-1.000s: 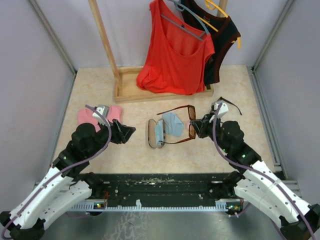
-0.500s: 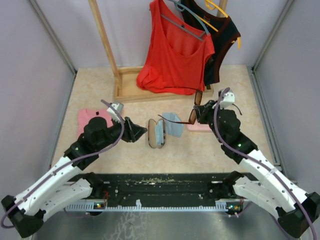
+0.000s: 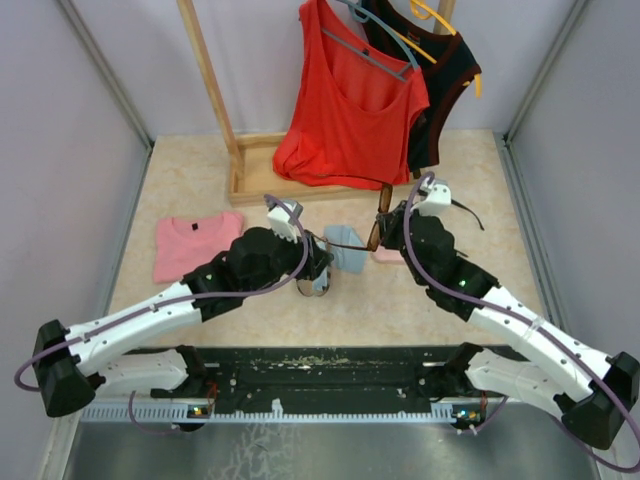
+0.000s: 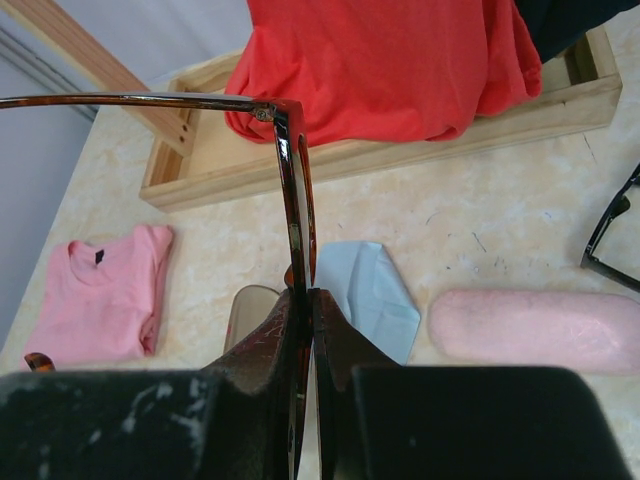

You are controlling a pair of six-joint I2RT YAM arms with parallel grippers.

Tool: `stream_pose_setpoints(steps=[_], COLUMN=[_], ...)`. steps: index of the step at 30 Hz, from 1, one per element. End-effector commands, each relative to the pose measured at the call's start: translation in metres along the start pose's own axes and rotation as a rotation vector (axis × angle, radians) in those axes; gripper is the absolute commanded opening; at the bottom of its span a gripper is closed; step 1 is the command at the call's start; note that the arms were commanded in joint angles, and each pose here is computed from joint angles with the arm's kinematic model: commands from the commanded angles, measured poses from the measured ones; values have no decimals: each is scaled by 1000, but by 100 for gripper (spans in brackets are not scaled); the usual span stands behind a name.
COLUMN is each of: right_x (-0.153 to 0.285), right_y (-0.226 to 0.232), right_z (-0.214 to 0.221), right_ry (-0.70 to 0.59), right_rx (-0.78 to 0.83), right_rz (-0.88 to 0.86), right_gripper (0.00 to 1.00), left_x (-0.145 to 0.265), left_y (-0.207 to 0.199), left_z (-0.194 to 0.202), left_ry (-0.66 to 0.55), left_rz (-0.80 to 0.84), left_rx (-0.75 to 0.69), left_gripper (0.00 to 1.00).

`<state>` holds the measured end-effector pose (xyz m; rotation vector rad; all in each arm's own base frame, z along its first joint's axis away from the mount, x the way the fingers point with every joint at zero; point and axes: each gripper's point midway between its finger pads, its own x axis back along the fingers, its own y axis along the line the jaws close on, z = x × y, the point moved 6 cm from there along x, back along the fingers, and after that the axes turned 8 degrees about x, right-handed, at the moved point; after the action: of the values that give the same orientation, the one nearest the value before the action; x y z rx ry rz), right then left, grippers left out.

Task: Organize the sunglasses
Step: Fold the sunglasses at the center of the board.

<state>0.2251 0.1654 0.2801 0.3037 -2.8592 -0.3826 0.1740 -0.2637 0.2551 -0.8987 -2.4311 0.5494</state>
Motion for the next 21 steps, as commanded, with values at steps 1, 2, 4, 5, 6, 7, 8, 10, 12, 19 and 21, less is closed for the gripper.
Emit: stream_pose_setpoints(steps=[1, 2, 4, 5, 6, 7, 8, 10, 12, 19, 21], right_x=[7, 7, 9, 11, 12, 13, 14, 16, 16, 15, 15], right_y=[7, 7, 7, 7, 7, 7, 7, 9, 11, 19, 21], right_z=[-27, -27, -27, -28, -28, -29, -29, -27, -22, -4, -1], right_ry=[-89, -90, -92, -93, -93, -95, -94, -84, -64, -8, 3], right_rx=[-61, -66, -69, -70, -71, -74, -76, -79, -74, -57, -53], right_rz=[4, -2, -9, -13, -17, -24, -32, -51, -69, -109, -113], right_gripper=[0, 0, 0, 0, 0, 0, 0, 0, 0, 0, 0], left_x=[-11, -13, -15, -16, -17, -18, -19, -21, -25, -38, -41], left_y=[-6, -6, -6, -6, -5, -4, -4, -4, -6, -12, -15], left_z=[-25, -26, -25, -25, -25, -26, -26, -29, -31, -39, -41], left_ry=[-111, -110, -105, -107, -108, -112, -115, -127, -132, -137, -135], left_rz=[-40, -46, -53, -55, -59, -64, -70, -75, -78, -89, -85], left_rx=[-26, -33, -44, -46, -50, -54, -58, -68, -75, -103, -107], left_gripper=[60, 60, 60, 60, 60, 60, 60, 60, 61, 61, 61])
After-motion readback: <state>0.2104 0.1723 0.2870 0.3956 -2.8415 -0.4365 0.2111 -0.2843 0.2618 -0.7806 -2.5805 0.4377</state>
